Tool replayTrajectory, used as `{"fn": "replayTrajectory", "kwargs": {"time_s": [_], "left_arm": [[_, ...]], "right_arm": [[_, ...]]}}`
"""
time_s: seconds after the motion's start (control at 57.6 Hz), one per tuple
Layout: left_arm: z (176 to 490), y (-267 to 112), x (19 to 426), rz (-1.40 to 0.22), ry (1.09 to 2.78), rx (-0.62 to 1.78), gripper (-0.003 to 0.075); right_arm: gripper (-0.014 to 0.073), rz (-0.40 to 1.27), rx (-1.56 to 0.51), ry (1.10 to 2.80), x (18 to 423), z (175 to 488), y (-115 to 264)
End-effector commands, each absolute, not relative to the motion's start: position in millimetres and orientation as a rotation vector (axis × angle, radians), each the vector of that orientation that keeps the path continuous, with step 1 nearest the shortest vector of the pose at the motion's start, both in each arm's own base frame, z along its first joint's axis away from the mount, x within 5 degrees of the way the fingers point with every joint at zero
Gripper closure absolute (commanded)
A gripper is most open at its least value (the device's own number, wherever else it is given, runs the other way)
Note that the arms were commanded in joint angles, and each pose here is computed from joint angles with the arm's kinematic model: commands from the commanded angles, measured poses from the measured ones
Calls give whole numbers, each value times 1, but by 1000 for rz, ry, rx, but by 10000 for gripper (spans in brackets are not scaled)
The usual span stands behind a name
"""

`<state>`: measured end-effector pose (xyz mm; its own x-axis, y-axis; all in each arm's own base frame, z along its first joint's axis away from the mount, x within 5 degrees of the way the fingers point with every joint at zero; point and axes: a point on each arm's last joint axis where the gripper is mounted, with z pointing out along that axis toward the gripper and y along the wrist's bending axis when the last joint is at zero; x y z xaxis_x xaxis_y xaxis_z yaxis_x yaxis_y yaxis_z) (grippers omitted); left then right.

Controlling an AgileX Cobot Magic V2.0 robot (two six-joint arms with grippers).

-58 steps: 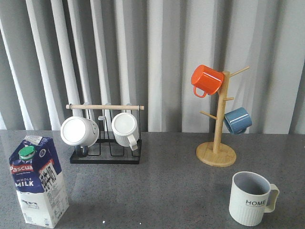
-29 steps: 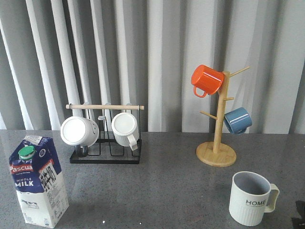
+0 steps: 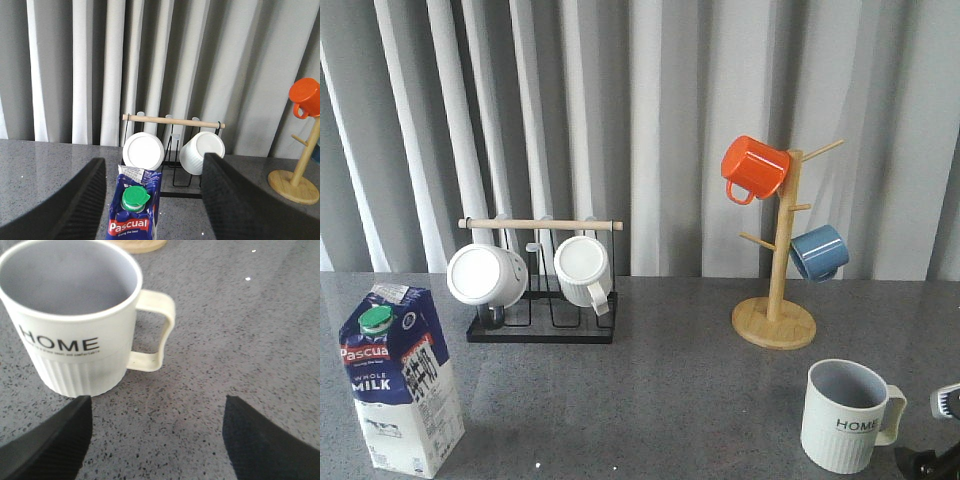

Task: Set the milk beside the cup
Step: 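Close the right gripper on the white HOME mug's handle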

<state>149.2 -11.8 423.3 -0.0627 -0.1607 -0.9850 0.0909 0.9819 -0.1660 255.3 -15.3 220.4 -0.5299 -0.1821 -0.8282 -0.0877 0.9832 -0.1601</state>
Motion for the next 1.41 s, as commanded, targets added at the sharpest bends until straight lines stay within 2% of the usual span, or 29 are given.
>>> {"fn": "replayTrajectory", "kwargs": {"time_s": [0.0,0.174,0.469,0.764,1.042,1.39], "left_arm": [[441,-10,146,-204,1516,-61,302],[441,-10,146,-204,1516,-61,302],[441,-10,146,-204,1516,-61,302],[441,-10,146,-204,1516,-61,302],[441,-10,146,-204,1516,-61,302],[441,-10,146,-204,1516,-61,302]], "right_arm": [[71,-112,-214,2011,264,234,-17],[71,-111,-166,1963,267,235,-29],[71,-102,-173,1933,269,238,-28],[71,-77,-173,1965,281,225,-29],[77,-44,-152,1910,285,227,-28],[102,-16,-190,1925,331,220,-31]]}}
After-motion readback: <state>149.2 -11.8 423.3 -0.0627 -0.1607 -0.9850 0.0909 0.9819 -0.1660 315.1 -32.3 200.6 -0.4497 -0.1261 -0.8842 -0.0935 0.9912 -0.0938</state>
